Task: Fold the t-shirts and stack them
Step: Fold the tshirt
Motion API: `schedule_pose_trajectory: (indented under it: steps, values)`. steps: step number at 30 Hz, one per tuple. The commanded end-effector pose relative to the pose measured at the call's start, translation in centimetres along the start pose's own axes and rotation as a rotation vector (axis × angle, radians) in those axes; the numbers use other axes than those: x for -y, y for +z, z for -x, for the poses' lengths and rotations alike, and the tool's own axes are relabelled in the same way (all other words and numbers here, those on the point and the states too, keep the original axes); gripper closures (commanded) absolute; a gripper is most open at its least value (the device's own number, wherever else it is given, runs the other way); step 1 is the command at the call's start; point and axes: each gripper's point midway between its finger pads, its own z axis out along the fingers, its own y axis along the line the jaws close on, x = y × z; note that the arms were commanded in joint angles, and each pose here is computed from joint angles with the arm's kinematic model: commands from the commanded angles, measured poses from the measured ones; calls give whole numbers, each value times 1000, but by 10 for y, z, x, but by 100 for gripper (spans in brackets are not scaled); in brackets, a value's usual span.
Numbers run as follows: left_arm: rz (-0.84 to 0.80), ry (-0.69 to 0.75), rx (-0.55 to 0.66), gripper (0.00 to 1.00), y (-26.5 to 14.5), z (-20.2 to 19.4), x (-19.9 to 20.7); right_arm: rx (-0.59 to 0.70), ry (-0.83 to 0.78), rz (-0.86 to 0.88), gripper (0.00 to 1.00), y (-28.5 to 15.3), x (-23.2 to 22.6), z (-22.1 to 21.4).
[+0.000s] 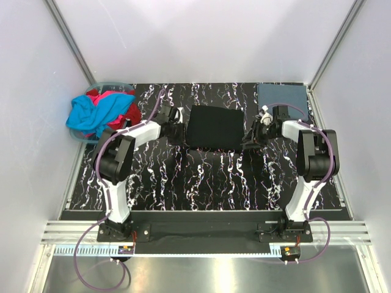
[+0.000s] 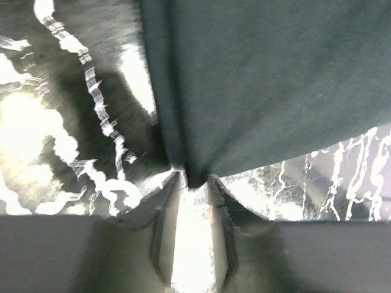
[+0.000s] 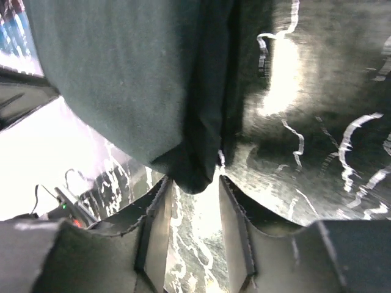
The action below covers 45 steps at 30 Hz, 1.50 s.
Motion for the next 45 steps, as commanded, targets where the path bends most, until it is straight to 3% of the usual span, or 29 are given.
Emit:
schedule_pose_trajectory:
  steps: [1,3,6,9,12,17,21,22,26,28,33,38,41,42,43,45]
  values:
    - [78,6,93,67,-34,24,-2,69,1,-46,56,-18,-6,15]
    - [89,24,112,65,-48,33,3,67,11,-68,56,-25,-10,15]
    - [113,57,156,60,-69,58,11,98,21,-67,65,-41,-26,28]
    - [101,67,194,60,-78,79,23,109,-1,11,85,-46,-64,38]
    - [-9,85,207,59,-78,96,51,63,-34,95,94,-34,-89,39]
    - [-154,112,198,59,-46,125,85,-36,-24,134,95,8,-78,32]
    - [-73,92,206,59,-4,140,58,-76,-7,0,96,50,-20,27]
    - [-50,63,166,59,20,132,40,-74,-11,-5,95,53,-17,31]
    - [-79,6,141,60,33,136,28,-53,-28,-18,94,51,-18,39]
    - [-98,17,168,60,24,147,33,-9,-57,0,89,34,-38,52]
    - [-78,72,295,59,-46,181,43,62,-112,42,84,-14,-87,67]
    - [-136,100,313,58,-93,156,81,49,-108,53,82,-23,-93,55]
    - [-219,133,259,58,-87,111,117,20,-90,56,83,-11,-83,45]
    - [-227,142,197,58,-71,80,123,8,-83,73,83,-8,-83,41]
    - [-265,162,229,58,-72,78,135,-5,-74,80,83,-4,-80,35]
    - [-273,144,178,58,-48,48,137,-21,-66,72,82,7,-68,30]
